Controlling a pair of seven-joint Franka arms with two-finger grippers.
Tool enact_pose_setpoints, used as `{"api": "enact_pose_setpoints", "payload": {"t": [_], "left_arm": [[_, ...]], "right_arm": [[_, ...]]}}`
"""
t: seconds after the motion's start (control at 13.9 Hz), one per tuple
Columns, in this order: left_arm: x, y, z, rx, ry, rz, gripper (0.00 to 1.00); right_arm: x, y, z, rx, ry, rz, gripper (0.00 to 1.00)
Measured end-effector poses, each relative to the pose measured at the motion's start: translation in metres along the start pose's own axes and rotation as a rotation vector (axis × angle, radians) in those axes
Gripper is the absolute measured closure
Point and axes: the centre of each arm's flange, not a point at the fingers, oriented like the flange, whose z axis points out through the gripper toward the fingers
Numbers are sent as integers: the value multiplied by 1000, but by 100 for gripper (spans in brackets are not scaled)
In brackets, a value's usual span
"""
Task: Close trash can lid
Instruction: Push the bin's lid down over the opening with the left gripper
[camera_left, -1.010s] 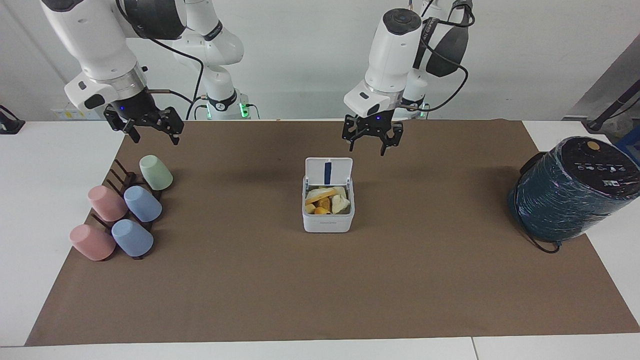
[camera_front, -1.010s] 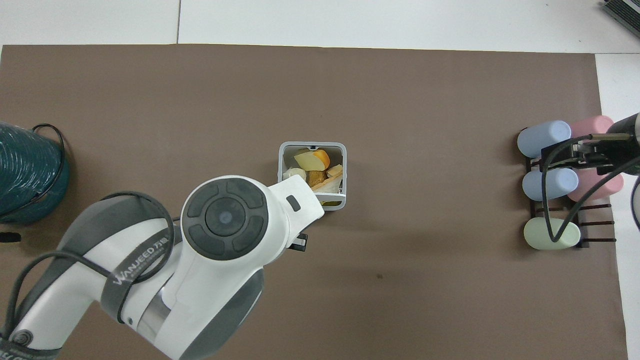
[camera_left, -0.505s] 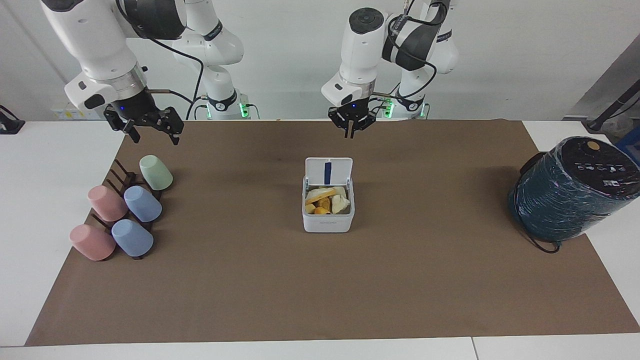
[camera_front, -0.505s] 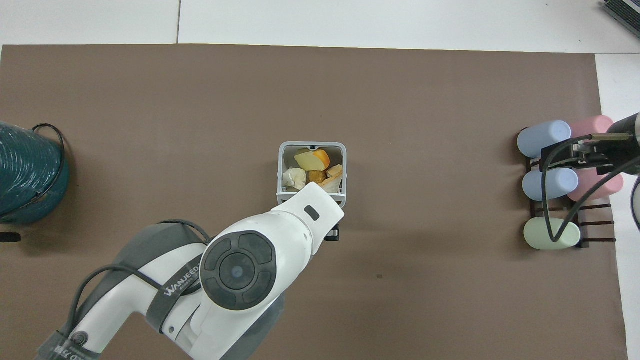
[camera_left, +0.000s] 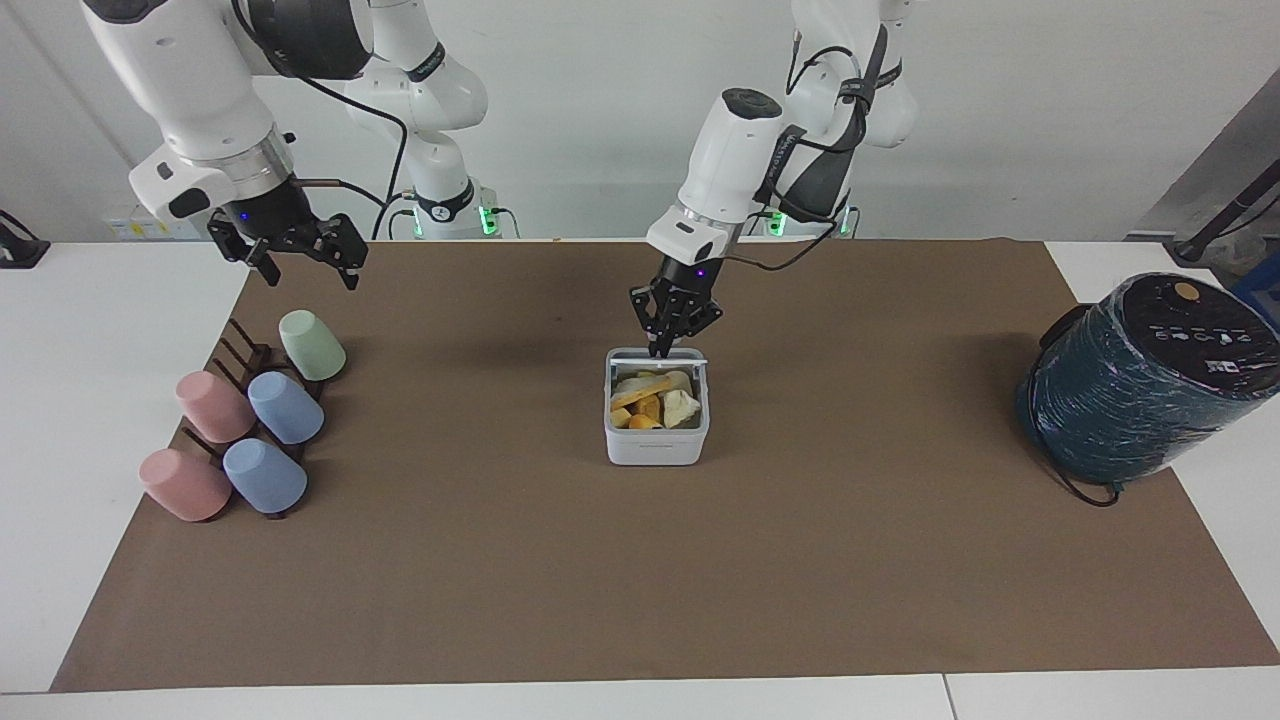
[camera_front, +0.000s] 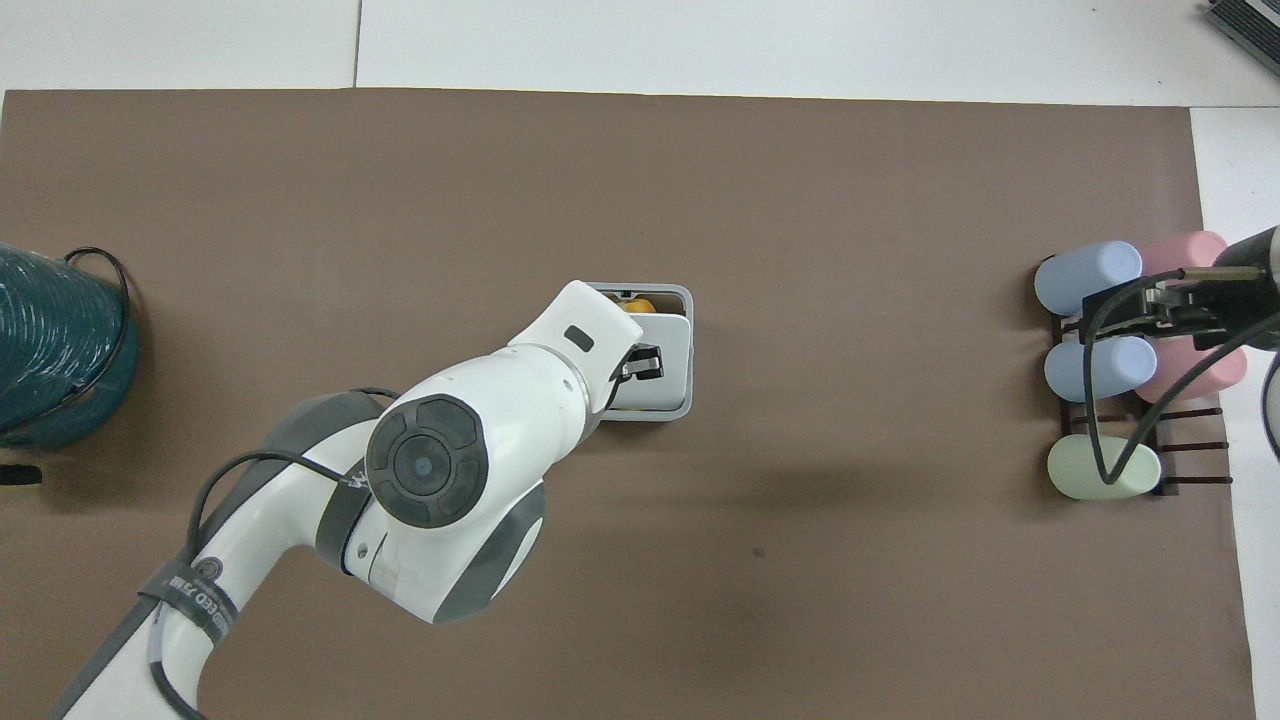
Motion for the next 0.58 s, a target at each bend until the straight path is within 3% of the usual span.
{"api": "enact_pose_setpoints", "payload": {"t": [0.22,0.58], "left_arm": [[17,-8,6,-16,44,-24,88],[22,-1,58,-11,43,-18,90]], "right_arm": [[0,0,0,0,0,0,0],[0,0,0,0,0,0,0]]}}
